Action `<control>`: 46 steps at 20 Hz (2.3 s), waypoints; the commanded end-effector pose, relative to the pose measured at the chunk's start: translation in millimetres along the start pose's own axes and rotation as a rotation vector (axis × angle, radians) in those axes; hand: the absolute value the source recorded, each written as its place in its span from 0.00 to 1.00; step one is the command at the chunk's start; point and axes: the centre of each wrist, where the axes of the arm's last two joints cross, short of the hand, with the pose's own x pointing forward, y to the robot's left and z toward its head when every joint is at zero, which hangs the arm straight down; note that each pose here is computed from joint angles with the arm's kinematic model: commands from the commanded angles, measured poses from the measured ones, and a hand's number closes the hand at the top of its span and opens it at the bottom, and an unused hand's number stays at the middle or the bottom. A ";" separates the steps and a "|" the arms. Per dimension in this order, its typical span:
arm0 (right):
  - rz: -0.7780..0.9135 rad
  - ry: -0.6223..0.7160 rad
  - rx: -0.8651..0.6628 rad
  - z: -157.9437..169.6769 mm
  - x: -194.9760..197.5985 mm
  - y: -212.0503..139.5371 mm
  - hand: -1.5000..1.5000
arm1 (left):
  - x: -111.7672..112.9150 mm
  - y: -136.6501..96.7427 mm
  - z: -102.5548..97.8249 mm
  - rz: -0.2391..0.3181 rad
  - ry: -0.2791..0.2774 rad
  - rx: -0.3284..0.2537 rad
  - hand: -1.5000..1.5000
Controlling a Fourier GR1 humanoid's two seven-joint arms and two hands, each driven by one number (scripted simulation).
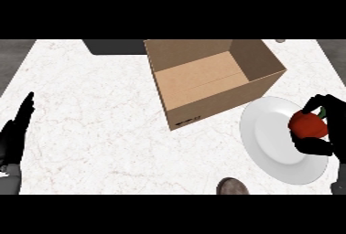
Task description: Pick the bell pepper from the plate and place it in the cardboard box
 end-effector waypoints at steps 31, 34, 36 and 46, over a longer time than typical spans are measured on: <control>-0.461 -0.008 0.060 -168.0 195.5 20.8 1.00 | 11.9 -6.2 -16.5 0.009 -0.046 -0.032 0.50; -0.392 0.038 0.055 -179.6 174.6 32.6 1.00 | 13.0 -16.6 -6.0 0.012 -0.057 -0.063 0.50; -0.399 0.087 0.032 -179.0 193.7 32.0 1.00 | 17.3 -19.7 -13.1 0.017 -0.055 -0.059 0.50; -0.601 0.158 0.098 -176.7 174.2 62.7 0.00 | 31.7 -17.2 -18.1 0.009 -0.091 -0.058 0.50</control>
